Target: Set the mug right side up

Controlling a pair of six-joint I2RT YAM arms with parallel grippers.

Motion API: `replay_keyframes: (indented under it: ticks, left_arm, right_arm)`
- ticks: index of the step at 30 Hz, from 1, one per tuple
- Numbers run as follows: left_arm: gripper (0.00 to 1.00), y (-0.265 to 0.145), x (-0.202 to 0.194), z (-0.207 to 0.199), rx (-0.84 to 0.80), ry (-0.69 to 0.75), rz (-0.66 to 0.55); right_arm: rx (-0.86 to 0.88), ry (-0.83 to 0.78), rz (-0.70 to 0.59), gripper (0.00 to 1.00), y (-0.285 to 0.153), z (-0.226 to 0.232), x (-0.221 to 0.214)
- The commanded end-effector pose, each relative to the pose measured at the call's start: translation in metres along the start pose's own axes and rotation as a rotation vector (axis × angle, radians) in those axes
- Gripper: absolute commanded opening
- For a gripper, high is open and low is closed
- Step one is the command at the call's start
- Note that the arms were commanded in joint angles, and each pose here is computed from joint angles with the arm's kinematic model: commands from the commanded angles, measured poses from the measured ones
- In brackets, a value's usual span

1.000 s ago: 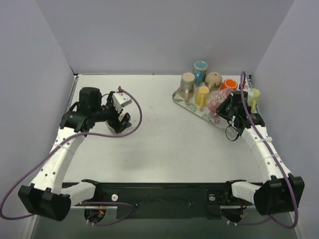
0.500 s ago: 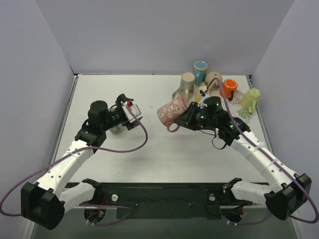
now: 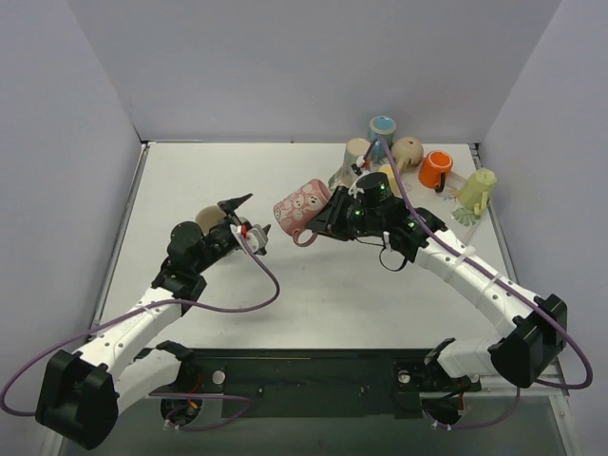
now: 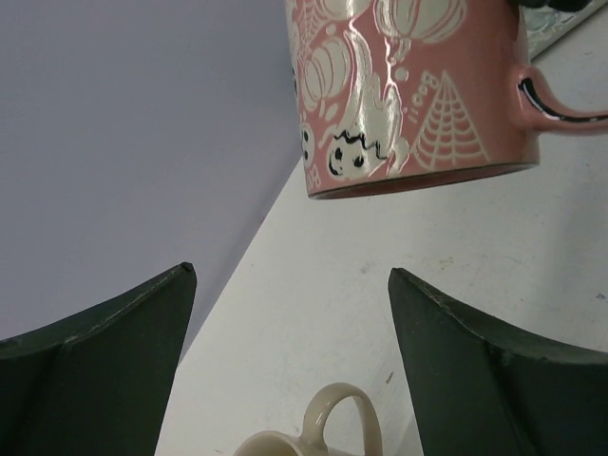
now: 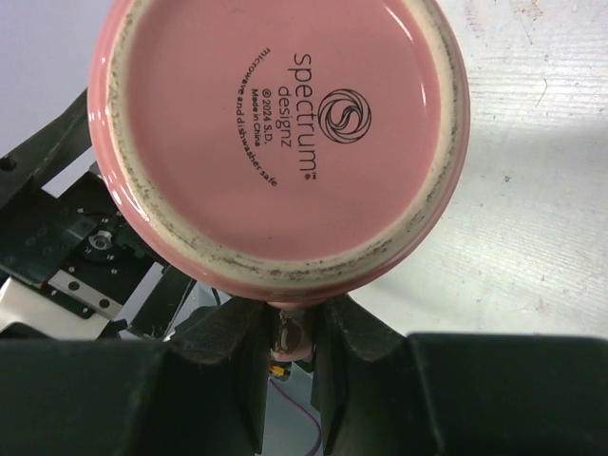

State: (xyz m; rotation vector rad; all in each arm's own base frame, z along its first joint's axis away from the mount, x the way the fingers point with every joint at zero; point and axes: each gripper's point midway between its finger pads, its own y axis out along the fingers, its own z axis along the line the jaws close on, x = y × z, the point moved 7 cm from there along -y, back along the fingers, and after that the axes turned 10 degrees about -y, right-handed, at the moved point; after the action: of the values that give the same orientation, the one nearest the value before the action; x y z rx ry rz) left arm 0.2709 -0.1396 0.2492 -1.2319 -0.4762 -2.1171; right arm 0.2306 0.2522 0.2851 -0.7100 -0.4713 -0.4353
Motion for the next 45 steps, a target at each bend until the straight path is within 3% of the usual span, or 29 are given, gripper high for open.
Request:
replay_keyframes:
  ticks: [1, 3, 13, 20, 23, 24, 35, 45]
  left_arm:
    - [0.93, 0.002, 0.035, 0.008, 0.023, 0.050, -0.174]
    - [0.91, 0.004, 0.041, 0.006, 0.000, -0.011, -0.199]
    - [0.81, 0.009, 0.039, 0.004, -0.025, -0.005, -0.208]
    - [0.28, 0.006, 0.049, 0.008, -0.015, -0.064, -0.209]
    - [0.04, 0.004, 0.045, 0.005, -0.036, -0.093, -0.155]
    - [0.01, 0.003, 0.038, 0.001, -0.057, -0.119, -0.111]
    - [0.00, 0.006, 0.050, 0.009, -0.045, -0.276, -0.026]
    - [0.00, 0.001, 0.046, -0.002, -0.117, -0.442, 0.160]
  right_arm:
    - [0.164, -0.045, -0.147, 0.00, -0.014, 0.047, 0.033]
    - [0.184, -0.041, -0.136, 0.00, -0.010, 0.051, 0.030]
    - [0.291, -0.004, -0.088, 0.00, 0.004, 0.075, 0.019]
    - [0.290, 0.018, -0.048, 0.00, 0.018, 0.067, 0.010]
    - [0.259, 0.031, -0.049, 0.00, 0.022, 0.055, 0.011]
    - [0.248, 0.038, -0.050, 0.00, 0.024, 0.050, 0.011]
    - [0.176, 0.078, -0.052, 0.00, 0.034, 0.019, 0.014]
    - [0.089, 0.168, -0.019, 0.00, 0.068, -0.020, 0.008]
